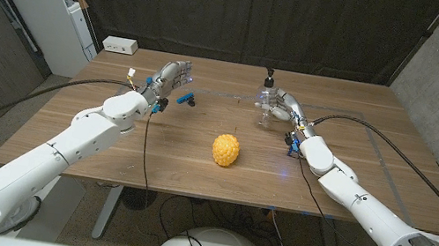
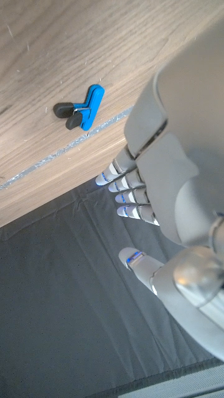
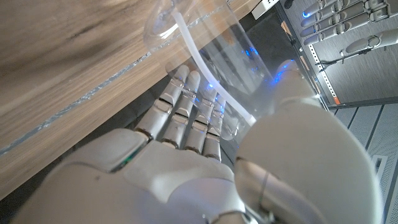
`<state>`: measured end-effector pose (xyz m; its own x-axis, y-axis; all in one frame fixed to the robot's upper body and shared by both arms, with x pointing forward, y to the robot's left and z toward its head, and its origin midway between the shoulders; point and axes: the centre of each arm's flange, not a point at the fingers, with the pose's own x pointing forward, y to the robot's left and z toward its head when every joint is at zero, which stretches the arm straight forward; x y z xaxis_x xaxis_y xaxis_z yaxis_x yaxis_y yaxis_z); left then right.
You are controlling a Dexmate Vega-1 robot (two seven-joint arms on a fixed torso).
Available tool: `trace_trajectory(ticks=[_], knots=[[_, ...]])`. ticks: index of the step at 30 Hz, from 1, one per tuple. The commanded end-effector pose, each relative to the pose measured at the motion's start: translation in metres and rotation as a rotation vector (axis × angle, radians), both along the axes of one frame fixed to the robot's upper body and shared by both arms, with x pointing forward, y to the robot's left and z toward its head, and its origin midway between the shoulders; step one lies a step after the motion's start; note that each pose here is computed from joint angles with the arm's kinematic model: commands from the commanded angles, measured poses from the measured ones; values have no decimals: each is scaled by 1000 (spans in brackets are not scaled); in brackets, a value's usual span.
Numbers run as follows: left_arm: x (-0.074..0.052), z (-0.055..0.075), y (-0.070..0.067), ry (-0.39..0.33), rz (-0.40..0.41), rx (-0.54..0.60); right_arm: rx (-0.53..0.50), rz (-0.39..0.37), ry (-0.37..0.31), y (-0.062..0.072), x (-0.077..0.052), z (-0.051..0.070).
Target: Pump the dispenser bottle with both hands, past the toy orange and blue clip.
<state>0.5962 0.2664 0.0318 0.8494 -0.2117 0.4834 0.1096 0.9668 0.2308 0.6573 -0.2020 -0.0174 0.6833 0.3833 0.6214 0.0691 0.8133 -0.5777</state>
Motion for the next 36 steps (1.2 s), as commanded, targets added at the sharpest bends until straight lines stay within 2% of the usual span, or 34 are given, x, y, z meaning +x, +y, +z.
trace_trajectory(ticks=[1,5,10,16,23,27,29,36], knots=[[-12,15,-20,-52,-10,94,9,-20,3,-12,-4,1],[-20,22,-32,-82,-10,142,15,-18,8,-16,-4,1],[-26,31,-41,-107,-14,201,25,-21,15,-20,-4,1],[-34,50,-54,-172,-25,282,52,-28,16,-26,-4,0],[-38,59,-62,-205,-22,327,69,-36,9,-31,-3,-2],[-44,64,-66,-227,3,371,86,-47,10,-34,-3,-4],[-50,71,-70,-254,21,421,99,-50,14,-36,-3,-5],[-59,83,-80,-299,15,481,99,-48,16,-37,-3,-8]])
